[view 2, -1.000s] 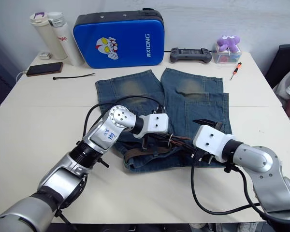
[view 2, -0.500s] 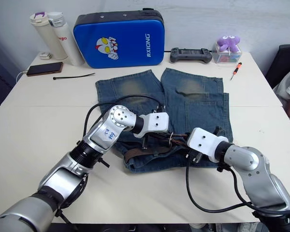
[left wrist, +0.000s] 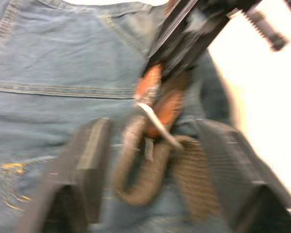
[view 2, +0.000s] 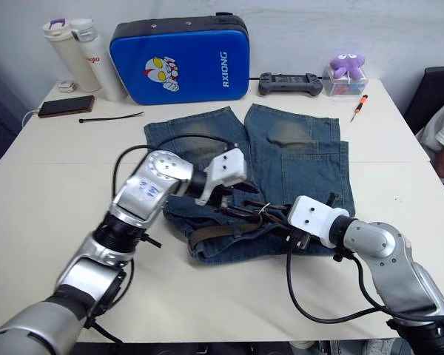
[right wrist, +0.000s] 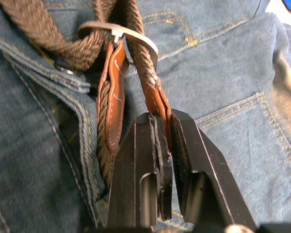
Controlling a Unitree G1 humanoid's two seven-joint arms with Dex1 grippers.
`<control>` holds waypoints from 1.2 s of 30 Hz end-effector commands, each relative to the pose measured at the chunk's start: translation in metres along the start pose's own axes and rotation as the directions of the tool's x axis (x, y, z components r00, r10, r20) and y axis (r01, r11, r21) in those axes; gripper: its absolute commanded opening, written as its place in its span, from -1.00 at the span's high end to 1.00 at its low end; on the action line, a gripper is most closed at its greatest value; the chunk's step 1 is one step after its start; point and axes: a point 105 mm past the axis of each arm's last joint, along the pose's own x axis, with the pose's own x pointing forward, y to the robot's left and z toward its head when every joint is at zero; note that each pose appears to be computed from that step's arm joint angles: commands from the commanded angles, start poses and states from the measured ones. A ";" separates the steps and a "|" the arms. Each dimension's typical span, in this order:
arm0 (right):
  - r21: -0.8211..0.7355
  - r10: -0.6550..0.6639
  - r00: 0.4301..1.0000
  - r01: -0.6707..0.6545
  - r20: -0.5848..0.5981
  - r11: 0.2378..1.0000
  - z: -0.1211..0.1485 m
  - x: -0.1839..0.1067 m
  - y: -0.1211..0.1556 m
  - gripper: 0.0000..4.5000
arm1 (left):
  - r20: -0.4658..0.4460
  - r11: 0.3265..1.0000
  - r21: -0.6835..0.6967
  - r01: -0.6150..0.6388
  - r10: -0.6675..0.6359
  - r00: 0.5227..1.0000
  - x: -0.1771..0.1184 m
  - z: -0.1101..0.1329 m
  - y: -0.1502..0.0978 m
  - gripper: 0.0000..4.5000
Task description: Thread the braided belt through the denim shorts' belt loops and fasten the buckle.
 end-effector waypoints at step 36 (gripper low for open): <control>-0.143 -0.009 0.996 -0.003 -0.084 0.990 -0.025 -0.055 -0.004 1.00 | -0.335 0.988 -0.071 0.135 -0.151 0.930 0.022 -0.103 -0.052 0.95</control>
